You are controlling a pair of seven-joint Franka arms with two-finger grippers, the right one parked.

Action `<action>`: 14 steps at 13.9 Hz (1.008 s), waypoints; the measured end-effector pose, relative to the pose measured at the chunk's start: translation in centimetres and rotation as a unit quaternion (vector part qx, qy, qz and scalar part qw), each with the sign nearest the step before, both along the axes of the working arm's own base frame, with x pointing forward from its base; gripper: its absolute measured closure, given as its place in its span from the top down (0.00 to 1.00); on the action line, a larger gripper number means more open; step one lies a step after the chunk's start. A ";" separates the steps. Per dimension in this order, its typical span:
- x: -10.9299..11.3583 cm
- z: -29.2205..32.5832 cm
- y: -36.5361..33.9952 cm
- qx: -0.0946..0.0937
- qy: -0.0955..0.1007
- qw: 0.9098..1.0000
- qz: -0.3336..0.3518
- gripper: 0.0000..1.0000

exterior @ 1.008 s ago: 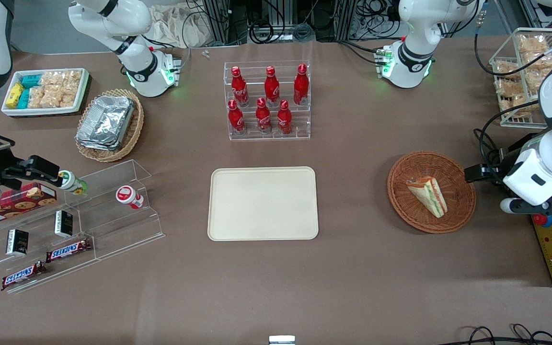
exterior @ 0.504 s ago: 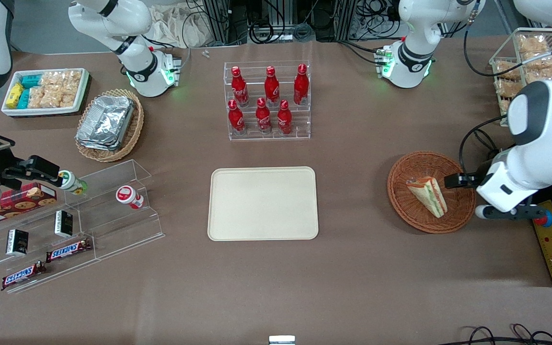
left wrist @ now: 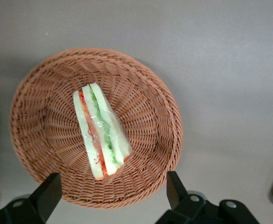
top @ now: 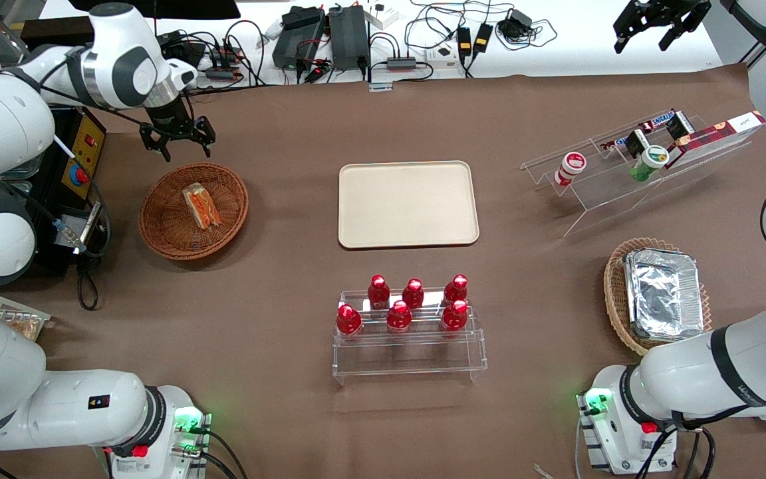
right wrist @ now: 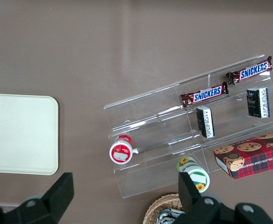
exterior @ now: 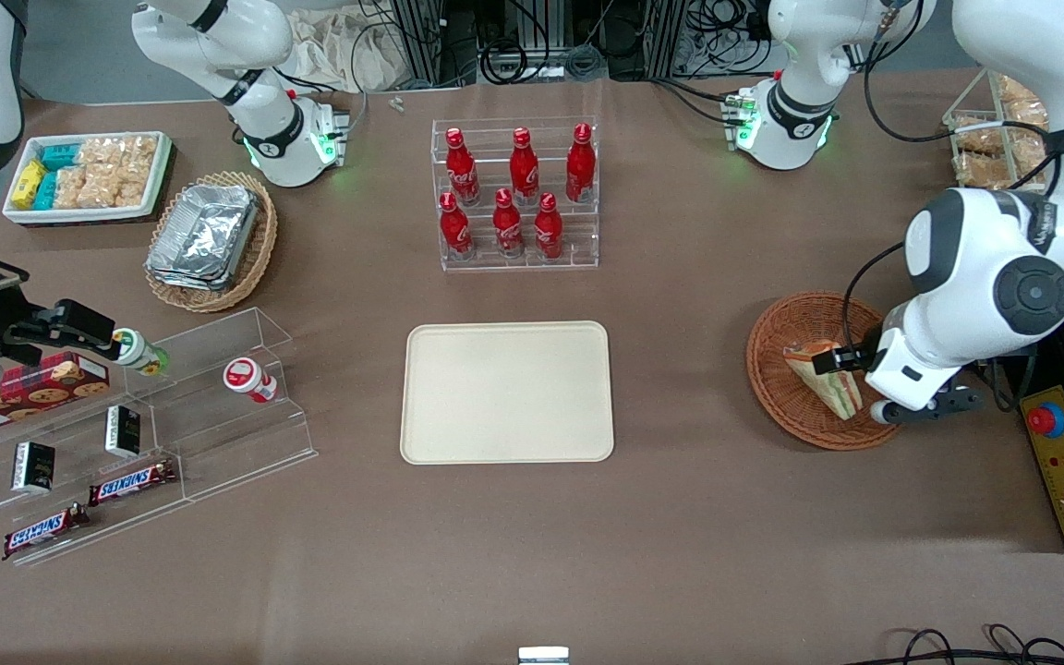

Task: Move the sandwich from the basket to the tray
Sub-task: 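Lower the open left gripper over the wrapped sandwich in the basket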

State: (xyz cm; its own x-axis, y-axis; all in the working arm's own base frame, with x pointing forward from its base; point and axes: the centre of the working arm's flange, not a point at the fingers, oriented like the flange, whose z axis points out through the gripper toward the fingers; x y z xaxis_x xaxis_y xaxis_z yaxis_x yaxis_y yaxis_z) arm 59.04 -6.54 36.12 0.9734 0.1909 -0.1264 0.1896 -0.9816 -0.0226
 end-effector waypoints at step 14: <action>-3.4 -9.4 1.0 0.000 -0.017 0.999 0.050 0.97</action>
State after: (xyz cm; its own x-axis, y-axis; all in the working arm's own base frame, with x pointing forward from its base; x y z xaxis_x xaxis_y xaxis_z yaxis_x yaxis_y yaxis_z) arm 55.62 -5.52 26.77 0.9529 0.2881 -0.0946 0.2881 -0.9575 -0.0140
